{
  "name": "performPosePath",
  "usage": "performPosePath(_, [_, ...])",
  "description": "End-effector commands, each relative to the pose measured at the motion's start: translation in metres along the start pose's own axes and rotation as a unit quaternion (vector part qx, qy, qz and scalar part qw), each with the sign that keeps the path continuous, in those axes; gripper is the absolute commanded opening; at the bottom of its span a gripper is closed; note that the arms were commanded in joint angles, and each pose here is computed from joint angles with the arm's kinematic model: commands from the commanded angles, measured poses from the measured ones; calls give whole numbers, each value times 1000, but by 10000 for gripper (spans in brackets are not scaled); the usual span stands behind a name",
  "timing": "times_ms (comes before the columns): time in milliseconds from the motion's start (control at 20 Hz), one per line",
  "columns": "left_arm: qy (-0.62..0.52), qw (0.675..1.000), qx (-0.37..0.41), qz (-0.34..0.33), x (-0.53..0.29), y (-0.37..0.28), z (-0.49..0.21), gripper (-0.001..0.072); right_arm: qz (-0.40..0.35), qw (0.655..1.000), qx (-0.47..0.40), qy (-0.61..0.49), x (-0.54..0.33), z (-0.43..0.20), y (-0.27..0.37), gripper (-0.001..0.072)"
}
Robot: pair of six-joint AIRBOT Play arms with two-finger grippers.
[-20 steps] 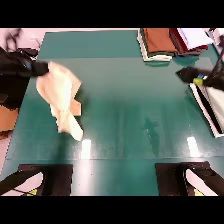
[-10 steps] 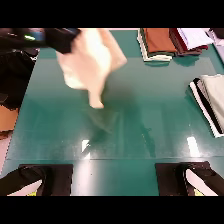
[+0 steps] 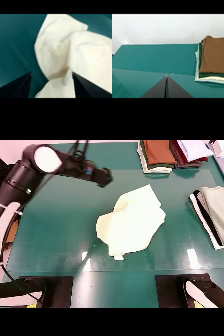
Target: Fold the shirts.
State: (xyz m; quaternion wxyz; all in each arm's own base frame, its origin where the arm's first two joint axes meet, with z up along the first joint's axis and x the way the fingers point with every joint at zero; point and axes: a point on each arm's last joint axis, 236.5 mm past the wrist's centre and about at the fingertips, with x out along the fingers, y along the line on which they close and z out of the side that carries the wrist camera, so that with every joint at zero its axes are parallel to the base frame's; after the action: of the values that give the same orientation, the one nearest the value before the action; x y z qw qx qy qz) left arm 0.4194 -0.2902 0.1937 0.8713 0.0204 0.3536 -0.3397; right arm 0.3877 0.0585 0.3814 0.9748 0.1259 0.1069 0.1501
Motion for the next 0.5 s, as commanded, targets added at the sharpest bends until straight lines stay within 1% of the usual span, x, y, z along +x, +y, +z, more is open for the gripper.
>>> performPosePath(0, [105,987,-114,43,-3,86,-69,582,1,1000,1,5,1,-3,0,22])
performPosePath(100, [155,972,-170,37,10,104,-121,582,-1,1000,6,16,5,-13,-4,22])
performPosePath(250, [209,950,-233,2,43,86,-196,582,-4,999,15,34,11,-29,-10,22])
performPosePath(350, [216,944,-248,-14,64,68,-228,582,-5,999,18,41,14,-35,-12,22])
performPosePath(450, [218,945,-243,-16,80,50,-245,582,-5,999,18,40,14,-35,-12,22])
